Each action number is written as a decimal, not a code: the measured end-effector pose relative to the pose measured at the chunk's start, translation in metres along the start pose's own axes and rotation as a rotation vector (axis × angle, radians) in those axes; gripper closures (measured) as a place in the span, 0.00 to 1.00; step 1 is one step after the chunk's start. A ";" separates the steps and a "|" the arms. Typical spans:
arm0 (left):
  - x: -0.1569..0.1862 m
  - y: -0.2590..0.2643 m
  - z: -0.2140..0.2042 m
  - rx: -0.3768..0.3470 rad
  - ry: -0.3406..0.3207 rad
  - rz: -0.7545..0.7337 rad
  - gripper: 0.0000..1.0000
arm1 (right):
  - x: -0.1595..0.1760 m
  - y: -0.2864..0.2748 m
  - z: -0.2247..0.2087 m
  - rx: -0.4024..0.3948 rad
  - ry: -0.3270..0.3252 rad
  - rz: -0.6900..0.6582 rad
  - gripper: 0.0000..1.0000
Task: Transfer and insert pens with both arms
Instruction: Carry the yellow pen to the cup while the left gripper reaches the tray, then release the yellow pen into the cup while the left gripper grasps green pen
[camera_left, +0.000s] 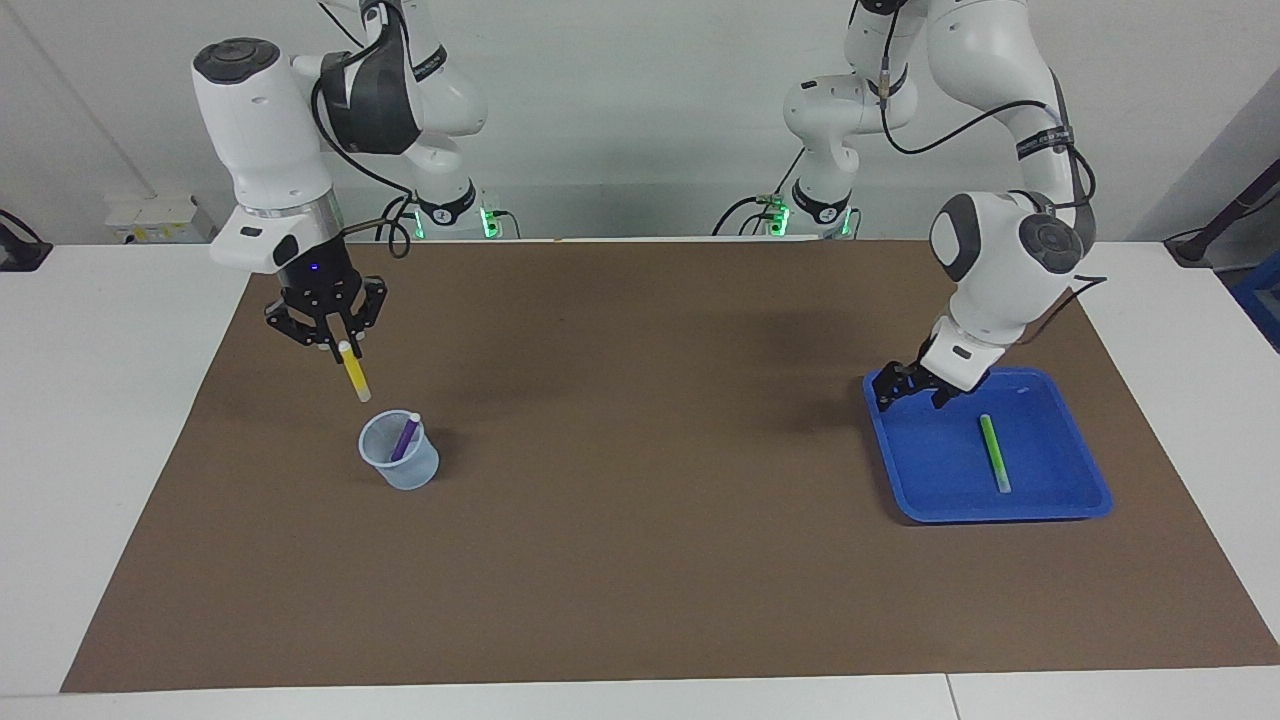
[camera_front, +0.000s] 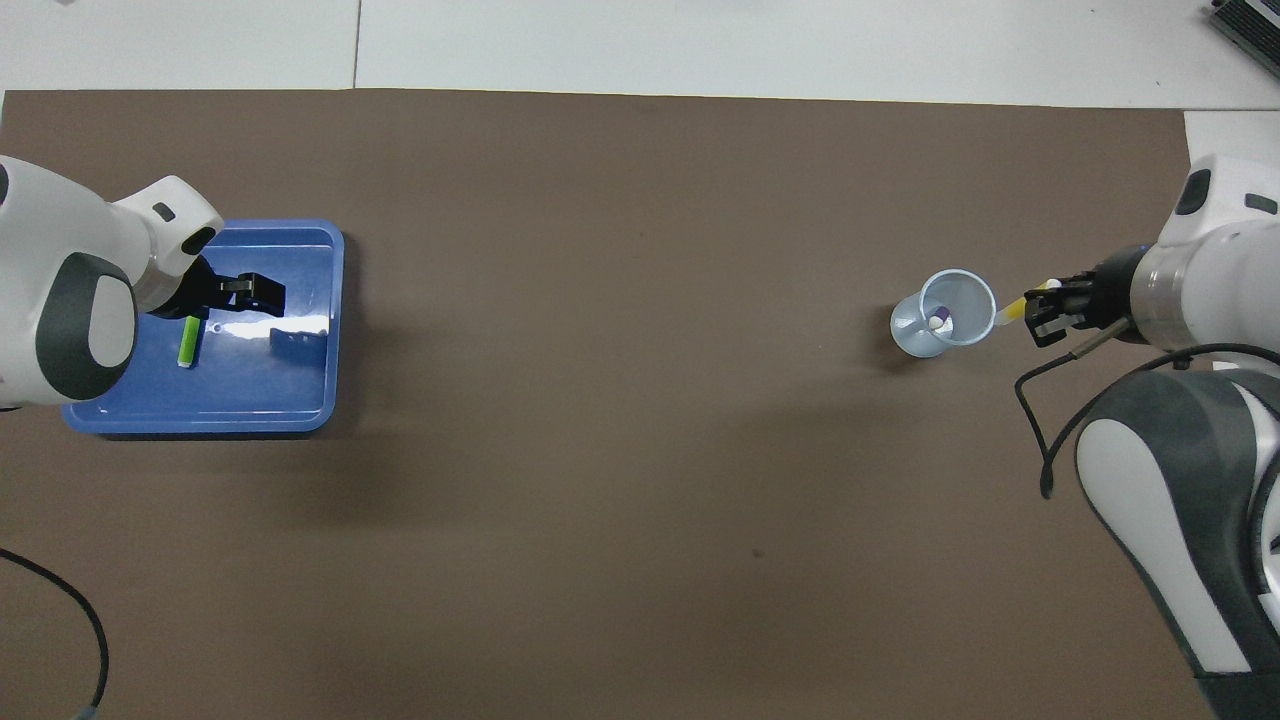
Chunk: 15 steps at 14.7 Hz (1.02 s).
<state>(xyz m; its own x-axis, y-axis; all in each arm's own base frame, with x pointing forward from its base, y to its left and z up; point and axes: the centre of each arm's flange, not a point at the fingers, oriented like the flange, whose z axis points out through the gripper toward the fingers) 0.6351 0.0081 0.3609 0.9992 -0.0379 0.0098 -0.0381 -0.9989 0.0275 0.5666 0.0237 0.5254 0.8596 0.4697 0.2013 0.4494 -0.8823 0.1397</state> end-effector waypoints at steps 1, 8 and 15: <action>0.009 -0.002 0.000 0.000 0.003 0.001 0.07 | 0.001 0.001 0.005 -0.001 0.007 0.000 0.81; 0.028 -0.049 0.019 0.037 0.029 0.015 0.08 | 0.008 0.004 0.037 0.006 0.020 0.006 0.81; 0.026 -0.074 0.027 0.039 0.041 0.055 0.11 | 0.009 0.002 0.055 0.017 0.013 0.002 0.81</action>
<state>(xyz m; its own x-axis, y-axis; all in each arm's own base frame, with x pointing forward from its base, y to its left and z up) 0.6647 0.0805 0.3318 0.9944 -0.0924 0.0507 -0.0918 -0.9957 -0.0126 0.5889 0.0249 0.4738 0.8574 0.4678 0.2146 0.4514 -0.8838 0.1228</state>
